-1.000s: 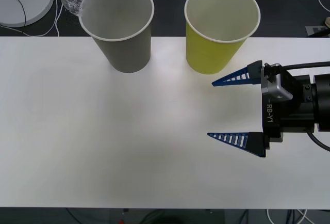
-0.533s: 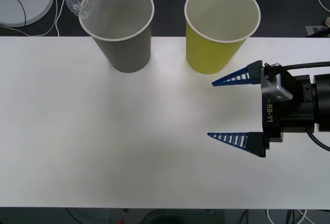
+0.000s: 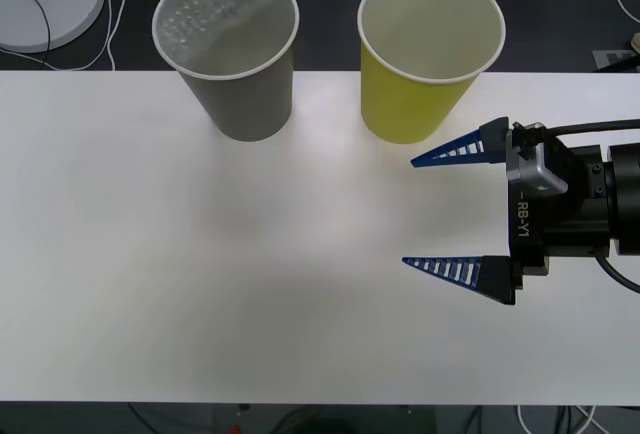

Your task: Put the can into the green bin and the plastic bottle into the gray bin

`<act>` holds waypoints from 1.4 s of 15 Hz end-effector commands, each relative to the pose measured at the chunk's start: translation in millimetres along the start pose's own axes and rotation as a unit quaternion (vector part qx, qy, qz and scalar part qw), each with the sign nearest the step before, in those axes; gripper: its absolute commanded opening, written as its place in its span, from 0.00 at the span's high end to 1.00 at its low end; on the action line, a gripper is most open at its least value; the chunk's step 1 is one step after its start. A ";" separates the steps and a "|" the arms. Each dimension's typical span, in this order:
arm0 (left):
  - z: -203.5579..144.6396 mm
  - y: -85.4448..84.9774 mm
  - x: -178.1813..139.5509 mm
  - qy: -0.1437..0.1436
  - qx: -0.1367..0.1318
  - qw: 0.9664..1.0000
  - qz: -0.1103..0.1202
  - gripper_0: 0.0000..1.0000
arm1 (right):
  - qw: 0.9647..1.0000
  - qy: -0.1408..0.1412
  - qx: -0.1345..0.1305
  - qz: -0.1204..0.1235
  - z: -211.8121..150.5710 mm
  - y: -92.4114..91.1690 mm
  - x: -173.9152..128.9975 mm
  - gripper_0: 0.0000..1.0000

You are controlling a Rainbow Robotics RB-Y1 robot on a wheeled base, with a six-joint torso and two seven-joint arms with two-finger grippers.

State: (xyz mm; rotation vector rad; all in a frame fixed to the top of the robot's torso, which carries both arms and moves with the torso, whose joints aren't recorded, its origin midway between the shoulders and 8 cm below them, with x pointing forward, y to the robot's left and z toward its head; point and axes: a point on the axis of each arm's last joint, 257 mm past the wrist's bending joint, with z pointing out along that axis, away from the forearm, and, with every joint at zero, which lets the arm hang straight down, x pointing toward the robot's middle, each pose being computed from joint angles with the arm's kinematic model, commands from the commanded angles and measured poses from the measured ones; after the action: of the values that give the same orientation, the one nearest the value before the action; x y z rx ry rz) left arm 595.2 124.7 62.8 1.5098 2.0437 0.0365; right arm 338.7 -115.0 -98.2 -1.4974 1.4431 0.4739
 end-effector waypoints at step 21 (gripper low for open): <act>-14.4 -14.4 46.9 -0.030 0.029 0.999 0.005 0.00 | 1.000 0.000 0.000 0.000 0.0 0.0 0.0 0.00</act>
State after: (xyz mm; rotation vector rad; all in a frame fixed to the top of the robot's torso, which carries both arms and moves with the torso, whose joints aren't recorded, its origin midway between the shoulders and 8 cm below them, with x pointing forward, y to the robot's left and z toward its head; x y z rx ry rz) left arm 570.1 162.8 50.1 1.5394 2.0137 -0.0519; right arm 338.7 -115.0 -98.2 -1.4974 1.4431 0.4739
